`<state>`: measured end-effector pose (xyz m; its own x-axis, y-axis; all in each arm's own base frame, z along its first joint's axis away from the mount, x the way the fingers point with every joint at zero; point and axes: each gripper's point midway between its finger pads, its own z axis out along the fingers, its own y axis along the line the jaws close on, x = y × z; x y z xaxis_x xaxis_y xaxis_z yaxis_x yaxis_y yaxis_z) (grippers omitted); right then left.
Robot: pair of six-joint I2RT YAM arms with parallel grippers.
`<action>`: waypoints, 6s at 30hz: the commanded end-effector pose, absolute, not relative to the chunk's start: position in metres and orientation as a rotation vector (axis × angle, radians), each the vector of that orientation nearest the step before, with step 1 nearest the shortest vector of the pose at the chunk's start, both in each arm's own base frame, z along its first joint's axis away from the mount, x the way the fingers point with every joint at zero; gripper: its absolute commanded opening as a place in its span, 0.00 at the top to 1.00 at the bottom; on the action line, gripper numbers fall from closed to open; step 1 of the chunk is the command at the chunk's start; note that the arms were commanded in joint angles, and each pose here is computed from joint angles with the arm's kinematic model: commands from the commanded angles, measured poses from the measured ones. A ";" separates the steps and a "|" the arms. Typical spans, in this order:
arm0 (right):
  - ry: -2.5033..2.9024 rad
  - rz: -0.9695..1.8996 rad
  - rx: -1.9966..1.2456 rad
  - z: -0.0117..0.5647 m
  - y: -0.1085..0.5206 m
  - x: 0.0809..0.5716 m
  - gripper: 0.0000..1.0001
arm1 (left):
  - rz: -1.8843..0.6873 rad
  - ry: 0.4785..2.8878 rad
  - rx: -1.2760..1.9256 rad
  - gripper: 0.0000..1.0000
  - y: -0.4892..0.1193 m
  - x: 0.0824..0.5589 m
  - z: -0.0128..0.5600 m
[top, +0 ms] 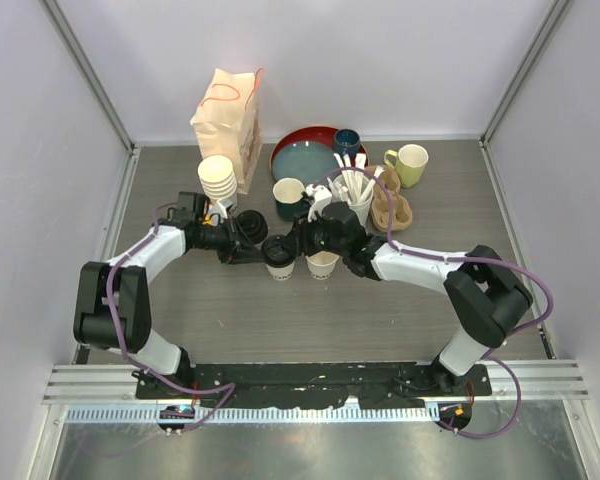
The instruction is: Pack the takeout coffee
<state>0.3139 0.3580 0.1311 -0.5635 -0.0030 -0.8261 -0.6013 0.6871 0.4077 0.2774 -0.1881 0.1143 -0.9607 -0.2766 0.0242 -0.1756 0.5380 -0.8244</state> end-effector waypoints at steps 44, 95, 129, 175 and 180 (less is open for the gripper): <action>1.916 0.710 -0.630 0.225 0.352 0.317 0.36 | -0.540 2.440 0.312 0.64 -0.118 0.374 0.165; 1.971 0.647 -0.686 0.193 0.330 0.301 0.38 | -0.183 2.482 -0.046 1.00 -0.117 0.431 0.081; 2.124 0.364 -0.440 0.188 0.256 0.308 0.40 | -0.295 2.265 0.437 1.00 -0.137 0.363 0.245; 2.237 0.466 -0.539 0.143 0.251 0.277 0.67 | -0.451 2.266 1.251 1.00 -0.280 0.262 0.205; 2.189 0.497 -0.496 0.163 0.249 0.276 0.57 | -0.430 2.284 1.293 1.00 -0.289 0.258 0.194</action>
<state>0.2708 0.2425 0.1227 -0.6543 -0.2718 -0.7057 -0.4995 0.8560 0.1334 0.2596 -0.2787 0.1888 -0.4739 0.6983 -0.5365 0.8452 0.5316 -0.0548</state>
